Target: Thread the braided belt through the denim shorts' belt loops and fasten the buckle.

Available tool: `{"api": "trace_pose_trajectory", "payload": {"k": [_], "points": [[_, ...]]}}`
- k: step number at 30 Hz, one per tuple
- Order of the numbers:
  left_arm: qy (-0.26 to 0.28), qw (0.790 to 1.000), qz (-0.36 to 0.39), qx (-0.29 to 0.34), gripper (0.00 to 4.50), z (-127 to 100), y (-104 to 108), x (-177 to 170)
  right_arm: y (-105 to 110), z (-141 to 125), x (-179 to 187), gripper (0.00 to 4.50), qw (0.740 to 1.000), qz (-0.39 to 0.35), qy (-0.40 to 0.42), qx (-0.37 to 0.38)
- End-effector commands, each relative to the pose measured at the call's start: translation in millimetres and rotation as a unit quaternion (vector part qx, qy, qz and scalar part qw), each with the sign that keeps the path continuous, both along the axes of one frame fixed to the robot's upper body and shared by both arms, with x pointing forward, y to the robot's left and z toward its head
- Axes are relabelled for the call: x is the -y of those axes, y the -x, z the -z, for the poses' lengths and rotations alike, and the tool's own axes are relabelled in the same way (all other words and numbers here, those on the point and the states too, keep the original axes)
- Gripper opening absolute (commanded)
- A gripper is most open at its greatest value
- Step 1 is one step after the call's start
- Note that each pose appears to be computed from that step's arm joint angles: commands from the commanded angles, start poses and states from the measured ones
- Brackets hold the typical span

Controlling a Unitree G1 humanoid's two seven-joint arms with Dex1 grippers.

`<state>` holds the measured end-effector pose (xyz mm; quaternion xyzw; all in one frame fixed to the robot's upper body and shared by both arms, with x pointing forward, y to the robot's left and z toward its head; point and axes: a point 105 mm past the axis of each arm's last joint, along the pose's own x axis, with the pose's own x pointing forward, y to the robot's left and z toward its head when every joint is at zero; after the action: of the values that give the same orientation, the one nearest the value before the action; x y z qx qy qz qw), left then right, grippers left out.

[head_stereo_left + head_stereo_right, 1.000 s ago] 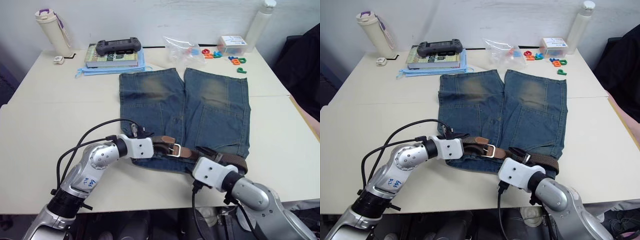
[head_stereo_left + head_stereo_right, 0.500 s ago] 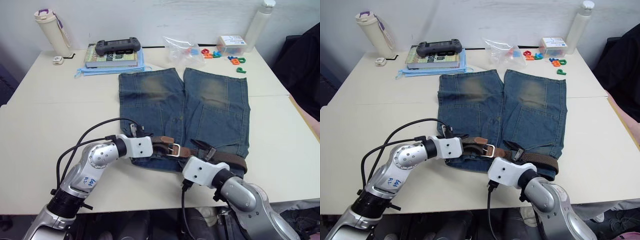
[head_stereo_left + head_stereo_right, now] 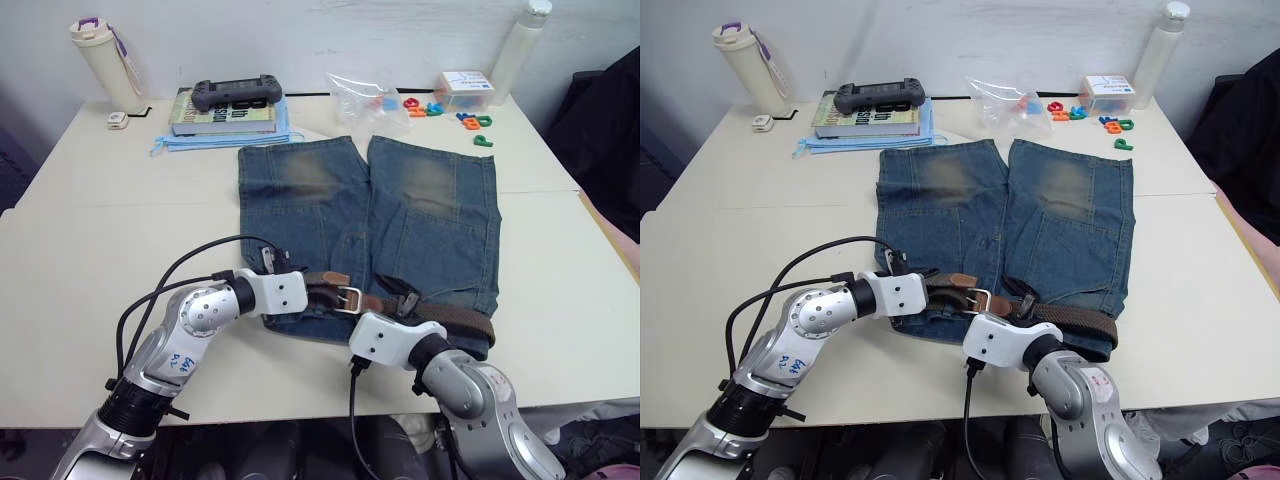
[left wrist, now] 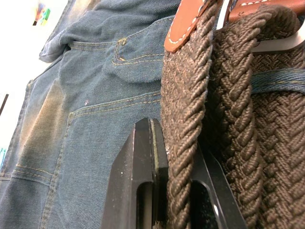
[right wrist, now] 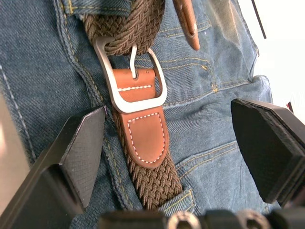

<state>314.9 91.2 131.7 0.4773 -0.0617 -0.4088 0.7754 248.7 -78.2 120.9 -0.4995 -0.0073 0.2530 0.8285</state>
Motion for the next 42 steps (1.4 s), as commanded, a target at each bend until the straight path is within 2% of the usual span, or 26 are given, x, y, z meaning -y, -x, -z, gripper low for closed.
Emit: {"api": "trace_pose_trajectory", "payload": {"k": [1, 5, 6, 8, 9, 14, 23, 32, 42], "points": [[0.006, 1.000, 0.005, 0.004, 0.00, -3, 3, 2, 2, -7, 3, 3.58, 1.000, 0.010, -0.004, 0.013], [0.006, 1.000, 0.006, 0.003, 0.00, -3, 3, 3, 2, 0, 10, 1.71, 1.000, 0.030, -0.004, -0.003], [0.006, 1.000, 0.007, 0.004, 0.00, -3, 3, 3, 1, 0, 11, 1.11, 0.999, 0.035, -0.009, -0.007], [0.007, 1.000, 0.008, 0.004, 0.00, -3, 2, 4, 0, -1, 10, 0.23, 0.999, 0.037, -0.016, -0.008], [0.007, 1.000, 0.008, 0.004, 0.00, -3, 2, 4, -1, -1, 9, 0.04, 0.999, 0.038, -0.019, -0.008], [0.005, 1.000, 0.009, 0.000, 0.00, -1, 2, 4, -3, -13, 6, 0.04, 0.999, 0.036, -0.027, 0.021], [0.008, 1.000, -0.001, -0.002, 0.00, -7, -4, 5, -8, -43, 9, 0.04, 0.993, 0.036, -0.003, 0.117], [-0.016, 1.000, 0.007, -0.001, 0.00, -6, -3, 2, -7, -32, 0, 0.04, 0.989, -0.022, 0.101, 0.103], [-0.031, 0.999, 0.009, -0.011, 0.00, -1, -1, 0, -18, -45, 0, 0.04, 0.983, -0.040, 0.139, 0.112]]}}
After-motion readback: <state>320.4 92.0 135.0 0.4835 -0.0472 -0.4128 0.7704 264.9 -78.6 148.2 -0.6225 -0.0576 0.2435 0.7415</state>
